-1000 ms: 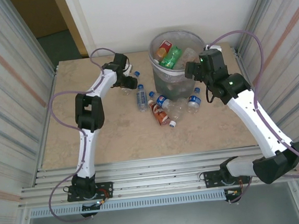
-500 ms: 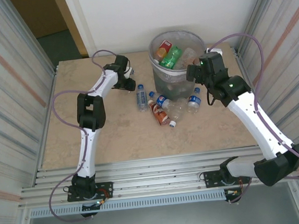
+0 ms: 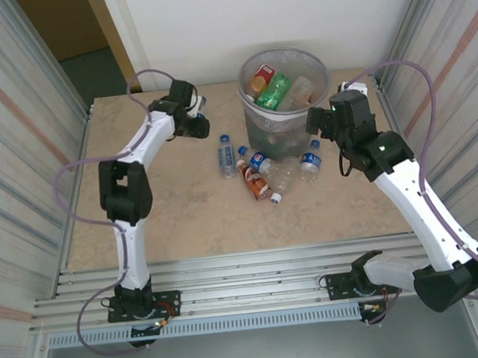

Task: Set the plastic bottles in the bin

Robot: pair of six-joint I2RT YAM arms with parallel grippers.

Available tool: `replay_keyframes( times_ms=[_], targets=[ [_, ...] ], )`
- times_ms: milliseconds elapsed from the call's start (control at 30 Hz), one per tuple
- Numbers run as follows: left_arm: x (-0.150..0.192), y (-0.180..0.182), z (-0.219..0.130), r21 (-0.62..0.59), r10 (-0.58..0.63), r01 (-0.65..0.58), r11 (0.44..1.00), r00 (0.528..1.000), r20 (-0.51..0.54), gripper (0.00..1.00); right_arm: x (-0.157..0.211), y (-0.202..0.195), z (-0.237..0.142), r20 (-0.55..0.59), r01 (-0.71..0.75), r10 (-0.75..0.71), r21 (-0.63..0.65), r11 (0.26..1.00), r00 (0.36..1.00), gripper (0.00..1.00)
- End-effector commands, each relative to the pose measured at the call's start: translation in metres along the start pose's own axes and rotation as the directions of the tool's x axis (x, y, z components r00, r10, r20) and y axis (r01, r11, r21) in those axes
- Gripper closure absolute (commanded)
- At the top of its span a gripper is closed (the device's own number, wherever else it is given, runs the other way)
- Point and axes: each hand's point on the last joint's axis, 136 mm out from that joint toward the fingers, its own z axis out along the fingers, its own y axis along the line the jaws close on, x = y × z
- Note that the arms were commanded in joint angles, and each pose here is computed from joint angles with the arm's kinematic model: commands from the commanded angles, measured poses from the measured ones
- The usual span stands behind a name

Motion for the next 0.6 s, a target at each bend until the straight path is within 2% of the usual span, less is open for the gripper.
replay_keyframes(
  times_ms=[0, 133, 333, 567],
  targets=[
    [-0.038, -0.013, -0.066, 0.044, -0.019, 0.011, 0.999, 0.982, 0.186, 0.56, 0.000, -0.014, -0.008, 0.022, -0.041, 0.040, 0.037, 0.998, 0.999, 0.02],
    [-0.051, -0.032, -0.112, 0.084, -0.018, -0.007, 0.996, 0.956, 0.294, 0.55, 0.003, -0.018, -0.011, 0.023, -0.046, 0.045, 0.041, 0.998, 0.999, 0.02],
    [-0.072, -0.075, -0.180, 0.181, -0.042, -0.049, 0.982, 0.885, 0.464, 0.56, 0.010, -0.028, -0.015, 0.024, -0.055, 0.054, 0.061, 0.997, 0.998, 0.02],
    [-0.097, -0.135, -0.234, 0.316, -0.116, -0.101, 0.943, 0.793, 0.598, 0.56, 0.019, -0.037, -0.020, 0.022, -0.068, 0.067, 0.082, 0.994, 0.998, 0.02]
  ],
)
